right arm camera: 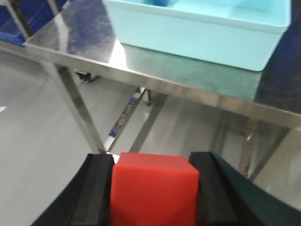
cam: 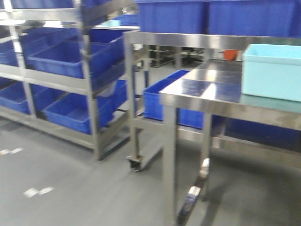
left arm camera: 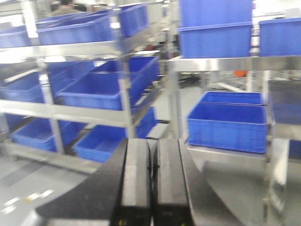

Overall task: Pick red cube and place on left shelf
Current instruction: 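Drive the base away from the table carrying the red cube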

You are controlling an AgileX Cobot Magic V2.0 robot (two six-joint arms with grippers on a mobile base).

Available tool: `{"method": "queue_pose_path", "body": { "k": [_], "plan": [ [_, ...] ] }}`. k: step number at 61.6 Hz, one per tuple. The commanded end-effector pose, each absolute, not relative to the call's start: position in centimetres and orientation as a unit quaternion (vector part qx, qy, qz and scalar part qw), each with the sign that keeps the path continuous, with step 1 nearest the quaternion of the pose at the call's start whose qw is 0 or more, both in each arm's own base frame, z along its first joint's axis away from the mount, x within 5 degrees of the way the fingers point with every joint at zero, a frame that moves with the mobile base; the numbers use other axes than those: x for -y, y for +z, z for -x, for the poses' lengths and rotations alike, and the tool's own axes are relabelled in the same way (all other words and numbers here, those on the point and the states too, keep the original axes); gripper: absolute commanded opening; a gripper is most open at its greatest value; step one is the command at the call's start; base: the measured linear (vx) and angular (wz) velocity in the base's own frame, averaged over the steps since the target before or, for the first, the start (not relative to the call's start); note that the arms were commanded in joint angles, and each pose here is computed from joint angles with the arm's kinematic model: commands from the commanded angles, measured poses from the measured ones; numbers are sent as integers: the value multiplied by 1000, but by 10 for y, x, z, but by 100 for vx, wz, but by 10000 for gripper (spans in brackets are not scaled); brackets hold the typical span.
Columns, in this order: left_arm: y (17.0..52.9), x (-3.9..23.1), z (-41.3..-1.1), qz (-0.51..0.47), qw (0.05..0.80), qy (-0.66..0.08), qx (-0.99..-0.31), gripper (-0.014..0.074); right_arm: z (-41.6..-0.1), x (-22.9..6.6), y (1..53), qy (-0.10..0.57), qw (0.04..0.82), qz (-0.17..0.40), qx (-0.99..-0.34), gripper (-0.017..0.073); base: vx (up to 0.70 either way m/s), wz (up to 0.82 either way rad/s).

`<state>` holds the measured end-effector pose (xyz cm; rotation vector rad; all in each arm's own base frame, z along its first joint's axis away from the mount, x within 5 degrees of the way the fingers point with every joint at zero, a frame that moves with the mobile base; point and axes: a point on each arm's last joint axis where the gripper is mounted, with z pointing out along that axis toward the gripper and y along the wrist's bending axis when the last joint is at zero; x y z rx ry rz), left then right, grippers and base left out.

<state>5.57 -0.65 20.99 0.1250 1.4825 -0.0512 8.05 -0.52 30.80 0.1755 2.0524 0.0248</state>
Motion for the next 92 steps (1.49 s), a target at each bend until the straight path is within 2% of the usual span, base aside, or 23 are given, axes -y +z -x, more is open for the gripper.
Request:
{"method": "queue_pose_path", "body": {
  "k": [1, 92],
  "plan": [
    [210, 6, -57, -49, 753, -25, -655, 106, -83, 6, 325, 7, 559, -66, -827, 55, -27, 43],
    [210, 6, -57, -49, 753, -25, -655, 106, -83, 6, 325, 7, 559, -66, -827, 55, -27, 57]
  ]
}}
